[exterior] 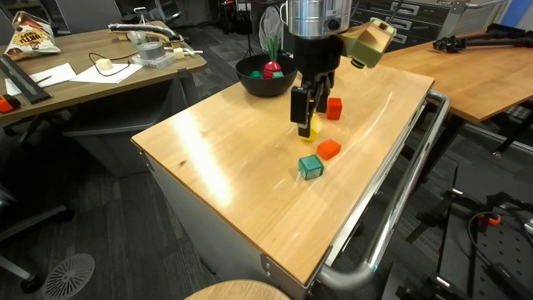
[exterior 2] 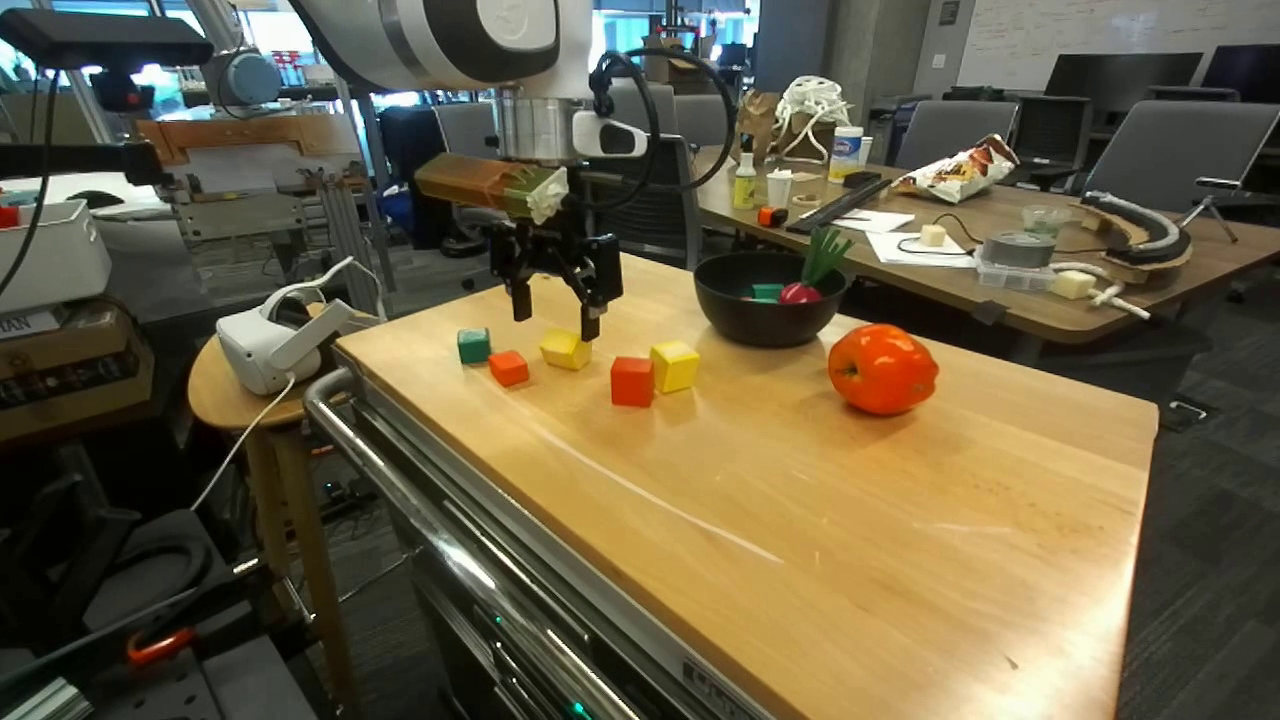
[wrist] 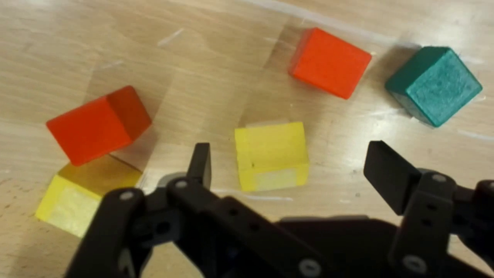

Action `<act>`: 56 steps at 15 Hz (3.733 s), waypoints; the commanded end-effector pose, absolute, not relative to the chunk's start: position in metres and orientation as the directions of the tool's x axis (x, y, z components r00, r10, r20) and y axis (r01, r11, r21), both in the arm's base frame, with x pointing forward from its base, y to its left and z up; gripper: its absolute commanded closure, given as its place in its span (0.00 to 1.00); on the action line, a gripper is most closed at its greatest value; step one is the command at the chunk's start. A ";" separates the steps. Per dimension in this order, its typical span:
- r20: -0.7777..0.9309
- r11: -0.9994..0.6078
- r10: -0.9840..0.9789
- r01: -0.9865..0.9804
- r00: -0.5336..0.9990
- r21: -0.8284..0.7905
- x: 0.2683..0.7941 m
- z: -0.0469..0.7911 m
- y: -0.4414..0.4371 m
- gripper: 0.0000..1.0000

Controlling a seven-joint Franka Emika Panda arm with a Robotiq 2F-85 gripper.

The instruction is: Place the toys in the black bowl then put the apple at the left back corner of the trolley

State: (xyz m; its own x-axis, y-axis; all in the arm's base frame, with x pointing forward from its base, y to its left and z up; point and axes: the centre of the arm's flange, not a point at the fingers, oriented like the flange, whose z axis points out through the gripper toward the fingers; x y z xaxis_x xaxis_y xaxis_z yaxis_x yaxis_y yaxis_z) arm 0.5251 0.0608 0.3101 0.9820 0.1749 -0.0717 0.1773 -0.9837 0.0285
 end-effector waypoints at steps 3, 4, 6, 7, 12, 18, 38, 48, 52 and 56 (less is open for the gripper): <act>-0.112 -0.983 0.182 0.179 0.977 -0.034 0.526 0.299 0.049 0.29; -0.112 -0.983 0.180 0.176 0.977 -0.040 0.526 0.297 0.048 0.29; -0.109 -0.985 0.169 0.163 0.980 -0.055 0.528 0.294 0.046 0.46; -0.106 -0.986 0.162 0.157 0.981 -0.060 0.529 0.293 0.046 0.54; 0.002 -0.989 0.137 0.137 0.991 -0.047 0.539 0.313 0.051 0.79; 0.288 -0.995 0.071 0.047 0.955 0.091 0.587 0.417 0.039 0.79; 0.314 -0.983 -0.134 -0.167 0.940 0.080 0.702 0.384 0.010 0.05; 0.040 -0.972 -0.223 -0.225 0.974 0.068 0.575 0.388 0.012 0.00; 0.017 -0.965 -0.245 -0.246 0.969 0.086 0.583 0.371 0.009 0.00; 0.036 -0.945 -0.311 -0.313 0.950 0.092 0.579 0.371 0.009 0.00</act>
